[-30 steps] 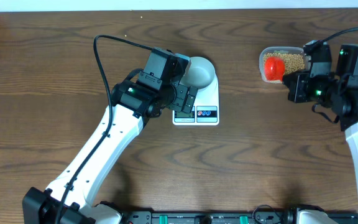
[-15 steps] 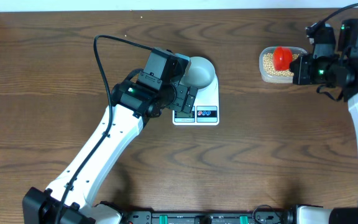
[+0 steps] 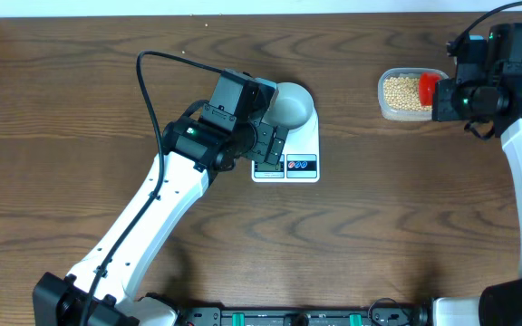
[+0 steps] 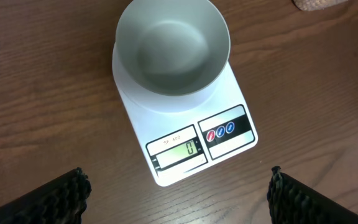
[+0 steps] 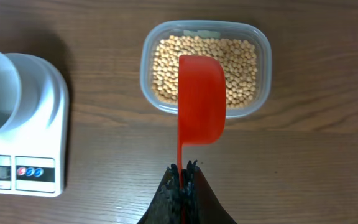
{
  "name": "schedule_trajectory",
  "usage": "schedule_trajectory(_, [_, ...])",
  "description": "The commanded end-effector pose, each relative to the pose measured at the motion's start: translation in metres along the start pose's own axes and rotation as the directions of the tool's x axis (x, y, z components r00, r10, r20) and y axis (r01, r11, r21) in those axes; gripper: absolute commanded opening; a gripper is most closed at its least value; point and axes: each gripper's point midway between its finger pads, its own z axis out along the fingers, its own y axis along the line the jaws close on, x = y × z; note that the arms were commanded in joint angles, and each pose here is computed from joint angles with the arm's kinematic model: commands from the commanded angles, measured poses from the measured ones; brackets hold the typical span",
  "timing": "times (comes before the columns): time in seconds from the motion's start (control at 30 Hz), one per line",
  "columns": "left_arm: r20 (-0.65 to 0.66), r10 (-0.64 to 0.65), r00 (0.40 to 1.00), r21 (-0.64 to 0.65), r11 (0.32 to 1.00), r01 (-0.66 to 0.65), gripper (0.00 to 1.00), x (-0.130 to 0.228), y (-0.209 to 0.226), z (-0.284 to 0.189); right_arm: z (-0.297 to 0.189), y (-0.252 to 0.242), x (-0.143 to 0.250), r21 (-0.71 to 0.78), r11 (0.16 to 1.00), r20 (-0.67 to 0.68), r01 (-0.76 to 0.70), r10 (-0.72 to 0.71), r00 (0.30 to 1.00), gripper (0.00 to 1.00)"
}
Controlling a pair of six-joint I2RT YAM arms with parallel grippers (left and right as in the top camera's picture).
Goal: Scoop item into bowl and weigh 50g on scale
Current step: 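Move right gripper with red scoop over bean tub and dip in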
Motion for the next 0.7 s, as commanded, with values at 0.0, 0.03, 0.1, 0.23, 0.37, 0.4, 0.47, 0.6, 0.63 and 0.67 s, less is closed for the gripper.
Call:
schedule_trajectory(0.0, [0.01,-0.003,1.0,0.001,1.0,0.003,0.93,-0.001,0.0,-0.005,0.004,-0.018,-0.006,0.063,0.998,-0.002,0.015,-0.015,1.0,0.01])
schedule_trajectory(0.03, [0.01,-0.003,1.0,0.001,1.0,0.003,0.94,-0.001,0.0,-0.005,0.007,-0.021,-0.006,0.07,0.997,-0.005,0.017,-0.017,1.0,0.01])
schedule_trajectory(0.1, [0.01,-0.003,1.0,0.001,1.0,0.003,0.93,-0.001,0.0,-0.005,0.012,-0.026,-0.007,0.078,0.997,-0.008,0.024,-0.024,1.0,0.01])
schedule_trajectory(0.23, [0.01,-0.003,1.0,0.001,1.0,0.003,0.94,-0.001,0.0,-0.005,0.022,-0.03,-0.007,0.089,0.993,-0.023,0.074,-0.072,0.997,0.01])
schedule_trajectory(0.37, [0.01,-0.003,1.0,0.001,1.0,0.003,0.94,-0.001,0.0,-0.005,0.042,-0.034,-0.01,0.086,0.993,-0.034,0.08,-0.078,0.996,0.01])
schedule_trajectory(0.4, [0.01,-0.003,1.0,0.001,1.0,0.003,0.93,-0.001,0.0,-0.005,0.046,-0.034,-0.01,0.086,0.993,-0.035,0.077,-0.074,0.997,0.01])
schedule_trajectory(0.47, [0.01,-0.003,1.0,0.001,1.0,0.003,0.93,-0.001,0.0,-0.005,0.061,-0.036,-0.01,0.084,0.995,-0.049,0.06,-0.056,0.997,0.01])
schedule_trajectory(0.6, [0.01,-0.003,1.0,0.001,1.0,0.003,0.94,-0.001,0.0,-0.005,0.077,-0.038,-0.007,0.078,0.996,-0.067,0.038,-0.033,0.997,0.01])
schedule_trajectory(0.63, [0.01,-0.003,1.0,0.001,1.0,0.003,0.94,-0.001,0.0,-0.005,0.078,-0.039,-0.007,0.079,0.996,-0.066,0.03,-0.024,0.998,0.01])
schedule_trajectory(0.67, [0.01,-0.003,1.0,0.001,1.0,0.003,0.94,-0.001,0.0,-0.005,0.081,-0.04,-0.007,0.08,0.996,-0.067,0.025,-0.02,0.998,0.01])
